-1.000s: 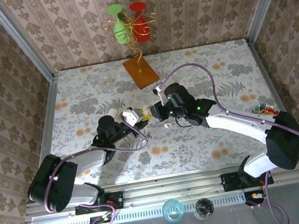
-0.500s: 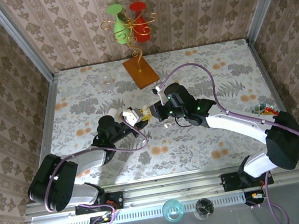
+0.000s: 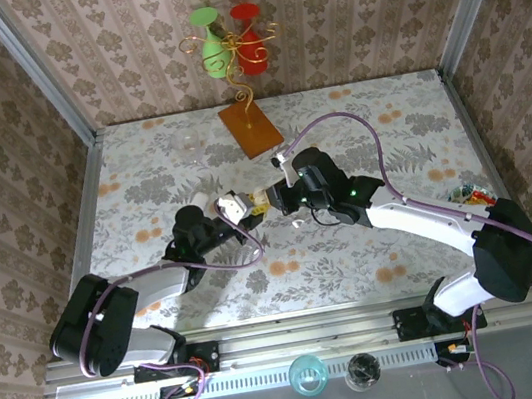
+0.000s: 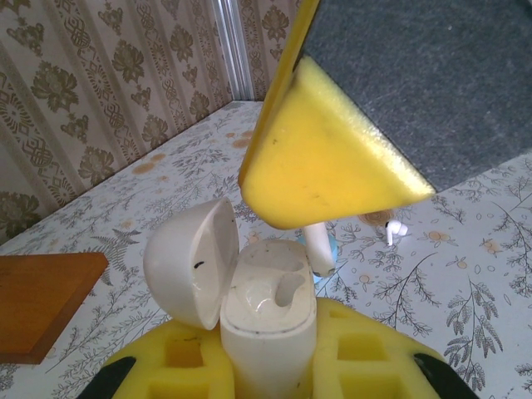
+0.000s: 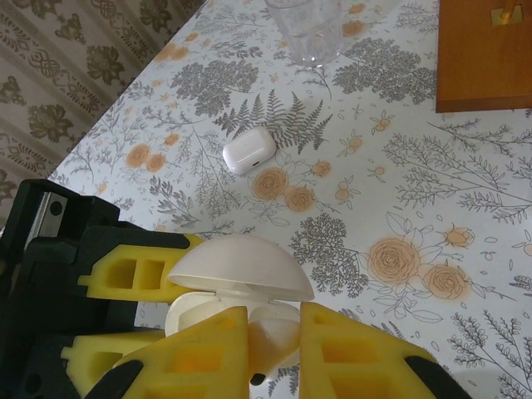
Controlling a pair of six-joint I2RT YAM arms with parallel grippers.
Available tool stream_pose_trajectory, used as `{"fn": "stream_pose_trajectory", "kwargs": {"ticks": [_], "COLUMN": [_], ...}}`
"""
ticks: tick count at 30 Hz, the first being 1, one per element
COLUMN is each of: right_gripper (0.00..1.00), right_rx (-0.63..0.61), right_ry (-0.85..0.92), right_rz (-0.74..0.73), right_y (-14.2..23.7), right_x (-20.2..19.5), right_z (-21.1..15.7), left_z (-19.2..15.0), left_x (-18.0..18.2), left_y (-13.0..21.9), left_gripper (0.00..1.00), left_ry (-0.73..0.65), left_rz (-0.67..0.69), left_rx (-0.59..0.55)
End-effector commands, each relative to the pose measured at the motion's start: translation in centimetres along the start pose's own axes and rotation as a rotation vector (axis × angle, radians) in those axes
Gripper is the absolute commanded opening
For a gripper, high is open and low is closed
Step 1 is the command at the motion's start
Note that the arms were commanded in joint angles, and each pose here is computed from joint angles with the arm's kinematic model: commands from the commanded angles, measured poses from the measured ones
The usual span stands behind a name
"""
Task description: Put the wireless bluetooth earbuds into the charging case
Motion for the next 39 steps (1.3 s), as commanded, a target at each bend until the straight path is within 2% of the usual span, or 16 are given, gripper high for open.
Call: {"fn": "stream_pose_trajectory", "kwargs": {"ticks": [1, 6, 18, 39], "right_gripper": [0.18, 0.18, 0.18, 0.19], "right_rx": [-0.097, -0.141, -0.172, -0.083], "right_ry": [0.004, 0.01, 0.052, 0.075], "right_rz": [0.035, 0.032, 0.011, -0.006], "right_y": [1.2, 2.1, 1.3, -0.9], "right_x": [1.0, 0.8, 0.5, -0.5], "right_z": [1.7, 1.8, 1.8, -0.1], "left_z": [0.5, 0.5, 1.1, 1.8], "left_x": [0.6, 1.2, 1.2, 2.1], "left_y": [-0.3, -0.3, -0.2, -0.3], "left_gripper": [0.0, 0.0, 0.0, 0.0], "left_ry": [0.015, 0.084, 0.139, 0.204], "left_rz": [-0.004, 0.001, -0.043, -0.01], "left_rx": [-0.026, -0.024, -0.035, -0.067]}}
Point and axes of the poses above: each hand's point on the last joint's axis, 136 mm out from that joint toward the fingers, its own y axis back along the fingers, its own x axis along the line the jaws close on, z = x × y, the point moved 9 cm from there along y, back along the fingers, and after that the axes turned 13 degrees about -y, right-handed, at the moved point
